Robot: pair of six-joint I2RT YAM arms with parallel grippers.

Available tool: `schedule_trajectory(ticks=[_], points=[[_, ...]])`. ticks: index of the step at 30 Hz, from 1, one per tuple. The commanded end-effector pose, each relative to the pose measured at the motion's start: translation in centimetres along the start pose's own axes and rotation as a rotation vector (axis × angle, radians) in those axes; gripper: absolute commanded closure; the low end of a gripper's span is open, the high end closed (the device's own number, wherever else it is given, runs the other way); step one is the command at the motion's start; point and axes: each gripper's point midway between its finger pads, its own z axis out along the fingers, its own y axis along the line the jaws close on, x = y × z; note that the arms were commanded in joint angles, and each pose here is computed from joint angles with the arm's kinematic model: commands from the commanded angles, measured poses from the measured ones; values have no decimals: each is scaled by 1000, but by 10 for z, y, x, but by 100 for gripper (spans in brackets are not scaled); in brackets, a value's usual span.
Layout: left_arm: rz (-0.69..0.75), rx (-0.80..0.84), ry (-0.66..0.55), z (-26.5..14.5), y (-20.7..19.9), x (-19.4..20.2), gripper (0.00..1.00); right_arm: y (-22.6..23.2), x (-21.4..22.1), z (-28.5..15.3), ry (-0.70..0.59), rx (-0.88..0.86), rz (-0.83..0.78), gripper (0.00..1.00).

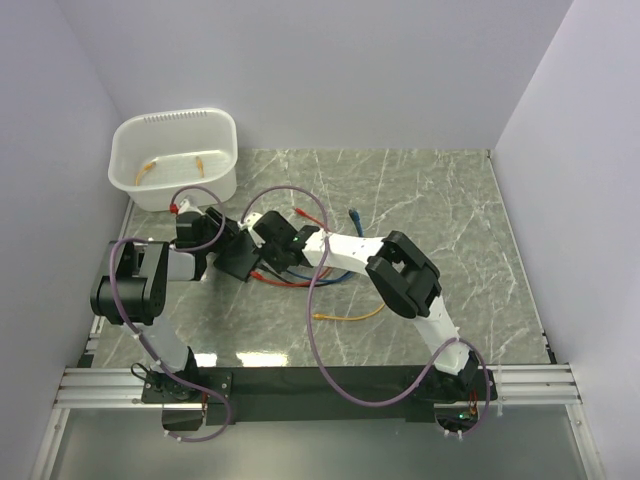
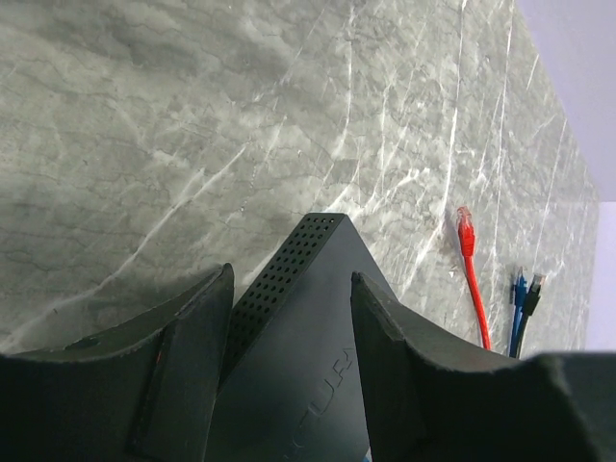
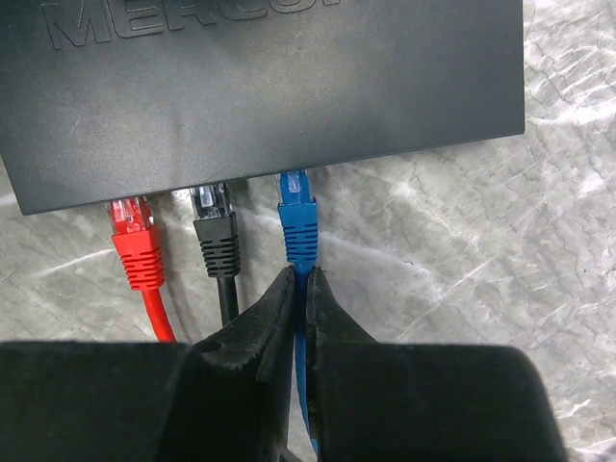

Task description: Insert the plug into the switch port

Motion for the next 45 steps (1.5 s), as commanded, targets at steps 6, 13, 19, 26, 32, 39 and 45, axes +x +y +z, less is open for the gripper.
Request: schedule_trajectory(ticks=[6,13,19,26,32,39,45], points=[[-30,9,306,-12,-11,75,42,54,-88,-10,-349,-168,-29,100],[-15,-9,286,-9,-10,64,42,72,-92,-12,-347,-209,-46,100],[-18,-23,262,-8,-5,48,43,69,-87,-11,-323,-176,-49,100],[-20,-31,241,-4,-8,33,43,58,-84,-14,-300,-123,-62,77],[-10,-36,216,-6,-9,20,43,43,-83,-26,-285,-54,-80,70],[-7,-28,190,-10,-12,8,43,24,-87,-60,-299,13,-81,59],[5,-4,172,-14,-22,0,43,23,-86,-104,-339,11,-58,47]])
